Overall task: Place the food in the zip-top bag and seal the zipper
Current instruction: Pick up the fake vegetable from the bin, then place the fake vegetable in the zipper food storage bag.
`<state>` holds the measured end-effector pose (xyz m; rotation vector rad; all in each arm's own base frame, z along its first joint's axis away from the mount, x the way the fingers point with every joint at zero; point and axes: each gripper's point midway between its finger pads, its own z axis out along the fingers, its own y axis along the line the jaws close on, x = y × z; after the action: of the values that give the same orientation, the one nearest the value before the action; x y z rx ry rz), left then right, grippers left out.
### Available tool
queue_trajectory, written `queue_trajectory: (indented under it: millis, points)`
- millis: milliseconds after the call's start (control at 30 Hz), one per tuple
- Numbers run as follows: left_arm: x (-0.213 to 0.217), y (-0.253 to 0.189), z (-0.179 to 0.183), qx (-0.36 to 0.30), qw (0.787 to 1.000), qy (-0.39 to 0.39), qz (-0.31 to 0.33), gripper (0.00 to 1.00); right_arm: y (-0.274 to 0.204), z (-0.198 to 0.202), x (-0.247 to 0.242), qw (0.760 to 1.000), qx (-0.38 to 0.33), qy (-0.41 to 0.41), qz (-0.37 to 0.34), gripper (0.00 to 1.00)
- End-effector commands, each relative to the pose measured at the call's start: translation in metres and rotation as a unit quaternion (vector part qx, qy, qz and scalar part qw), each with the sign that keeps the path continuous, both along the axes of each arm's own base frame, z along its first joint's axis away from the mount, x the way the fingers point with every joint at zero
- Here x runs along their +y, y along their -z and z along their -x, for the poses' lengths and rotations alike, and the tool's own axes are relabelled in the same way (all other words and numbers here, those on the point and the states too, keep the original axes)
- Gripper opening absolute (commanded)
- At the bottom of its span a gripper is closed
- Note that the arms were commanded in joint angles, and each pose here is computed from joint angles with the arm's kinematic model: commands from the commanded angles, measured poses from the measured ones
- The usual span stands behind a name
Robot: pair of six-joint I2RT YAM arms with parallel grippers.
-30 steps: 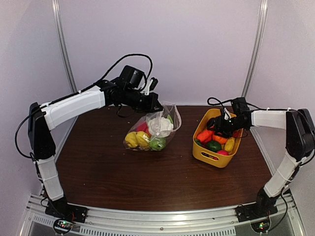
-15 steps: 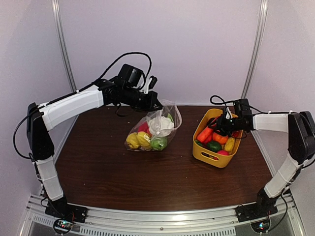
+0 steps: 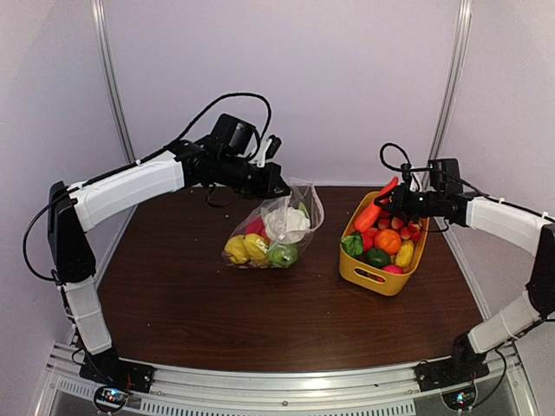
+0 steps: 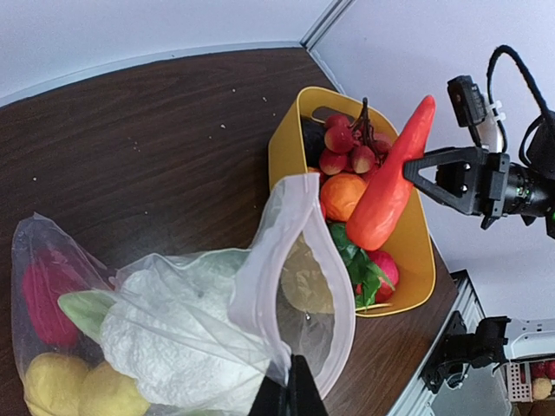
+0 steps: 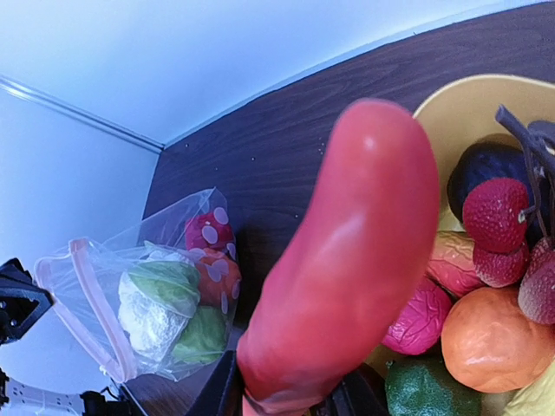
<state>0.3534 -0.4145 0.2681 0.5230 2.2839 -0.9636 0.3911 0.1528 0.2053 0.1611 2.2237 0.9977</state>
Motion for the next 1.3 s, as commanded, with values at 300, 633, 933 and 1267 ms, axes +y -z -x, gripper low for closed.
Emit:
queue_trajectory:
  millis: [300,633,933,1267]
  points:
    - [-0.011,-0.06,0.004,-0.038,0.996,0.007,0.084,0.0,-0.149,0.024,0.041,0.963,-0.231,-0.139,0.031,0.21]
    - [-0.02,-0.089,0.012,-0.015,0.99,0.019,0.14,0.0,-0.201,0.05,0.102,0.921,-0.318,-0.22,0.036,0.21]
    - [-0.02,-0.138,0.031,-0.018,0.979,0.053,0.195,0.0,-0.153,0.027,0.133,0.918,-0.323,-0.198,0.117,0.19]
    - [-0.013,-0.169,0.047,-0.032,0.968,0.073,0.239,0.0,-0.103,0.048,0.185,0.909,-0.306,-0.237,0.157,0.19]
